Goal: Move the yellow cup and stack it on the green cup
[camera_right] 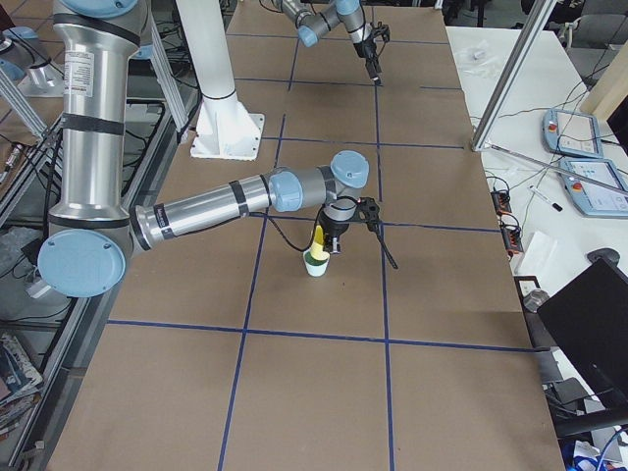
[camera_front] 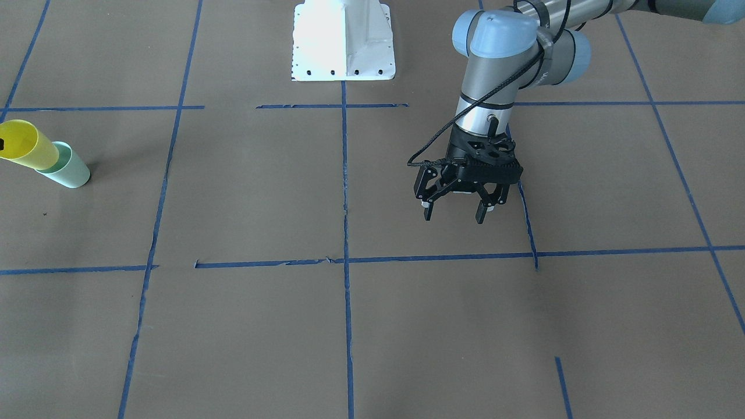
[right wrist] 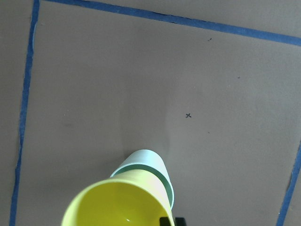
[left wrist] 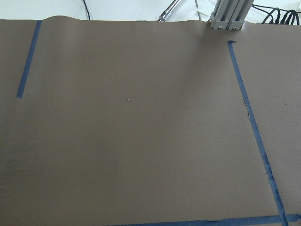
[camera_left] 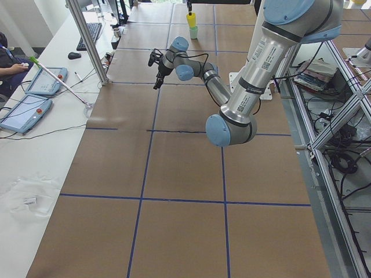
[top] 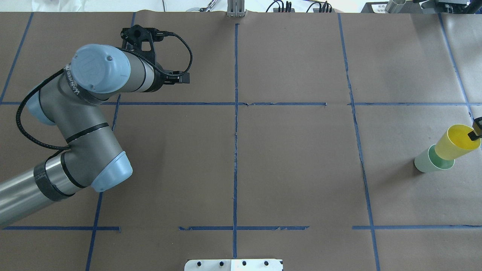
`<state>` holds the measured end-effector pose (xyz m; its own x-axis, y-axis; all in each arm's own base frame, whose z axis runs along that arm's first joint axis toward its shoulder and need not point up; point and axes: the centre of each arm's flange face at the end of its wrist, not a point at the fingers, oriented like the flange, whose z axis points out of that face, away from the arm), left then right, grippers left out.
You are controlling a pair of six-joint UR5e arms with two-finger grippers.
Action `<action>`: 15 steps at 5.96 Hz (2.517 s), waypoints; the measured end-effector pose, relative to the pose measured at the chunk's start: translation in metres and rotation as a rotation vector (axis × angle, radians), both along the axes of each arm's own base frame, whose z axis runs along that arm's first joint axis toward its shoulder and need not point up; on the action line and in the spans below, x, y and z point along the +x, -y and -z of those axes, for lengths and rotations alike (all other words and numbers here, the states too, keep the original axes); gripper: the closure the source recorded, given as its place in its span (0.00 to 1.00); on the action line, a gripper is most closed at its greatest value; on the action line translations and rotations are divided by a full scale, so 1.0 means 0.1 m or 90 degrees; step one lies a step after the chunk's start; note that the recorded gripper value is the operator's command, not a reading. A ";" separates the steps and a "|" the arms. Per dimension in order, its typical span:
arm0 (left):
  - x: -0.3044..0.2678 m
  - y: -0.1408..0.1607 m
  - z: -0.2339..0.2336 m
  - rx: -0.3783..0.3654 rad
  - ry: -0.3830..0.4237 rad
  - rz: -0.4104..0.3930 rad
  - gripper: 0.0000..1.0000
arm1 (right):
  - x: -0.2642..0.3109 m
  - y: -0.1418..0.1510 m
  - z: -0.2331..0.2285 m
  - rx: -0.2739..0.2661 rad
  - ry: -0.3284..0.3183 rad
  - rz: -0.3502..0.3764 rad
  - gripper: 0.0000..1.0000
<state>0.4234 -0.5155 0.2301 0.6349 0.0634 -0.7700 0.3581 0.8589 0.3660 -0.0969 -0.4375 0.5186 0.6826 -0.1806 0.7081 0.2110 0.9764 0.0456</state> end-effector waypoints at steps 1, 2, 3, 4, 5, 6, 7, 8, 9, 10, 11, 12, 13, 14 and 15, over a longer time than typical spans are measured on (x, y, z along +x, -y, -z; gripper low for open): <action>-0.01 0.00 0.01 0.001 -0.001 0.000 0.00 | -0.04 0.00 -0.01 -0.001 -0.001 0.005 0.01; -0.01 -0.01 0.02 0.002 -0.003 0.000 0.00 | -0.08 0.00 -0.02 -0.001 -0.001 0.010 0.00; -0.02 -0.01 0.03 0.003 -0.003 0.000 0.00 | -0.11 -0.01 -0.02 -0.004 -0.002 0.014 0.00; -0.02 -0.02 0.03 0.003 -0.004 0.000 0.00 | -0.12 -0.01 -0.03 -0.004 -0.002 0.015 0.00; -0.02 -0.02 0.03 0.003 -0.004 -0.001 0.01 | -0.12 0.00 -0.03 -0.002 -0.002 0.017 0.00; -0.05 -0.05 -0.04 -0.006 0.001 -0.015 0.01 | -0.04 0.00 -0.04 0.010 -0.001 0.018 0.00; -0.20 -0.07 -0.21 -0.019 0.013 -0.050 0.01 | 0.21 0.00 -0.10 0.028 -0.001 0.011 0.00; -0.51 0.00 -0.35 -0.023 0.040 -0.098 0.01 | 0.58 -0.06 -0.23 0.043 -0.004 -0.004 0.00; -0.89 0.10 -0.48 -0.024 0.088 -0.157 0.01 | 0.95 -0.21 -0.42 0.049 -0.009 -0.019 0.00; -1.32 0.24 -0.63 -0.024 0.143 -0.219 0.00 | 1.19 -0.37 -0.59 0.044 -0.014 -0.032 0.00; -1.93 0.38 -1.00 -0.029 0.185 -0.285 0.00 | 1.29 -0.46 -0.68 0.034 -0.017 -0.041 0.00; -2.65 0.39 -1.59 -0.059 0.178 -0.324 0.00 | 1.32 -0.49 -0.72 0.028 -0.019 -0.046 0.00; -3.31 0.24 -2.21 -0.116 0.145 -0.316 0.00 | 1.32 -0.50 -0.74 0.024 -0.019 -0.047 0.00; -3.78 -0.03 -2.75 -0.160 0.128 -0.295 0.00 | 1.32 -0.50 -0.75 0.023 -0.019 -0.048 0.00; -4.17 -0.31 -3.18 -0.175 0.122 -0.284 0.00 | 1.32 -0.50 -0.75 0.021 -0.020 -0.048 0.00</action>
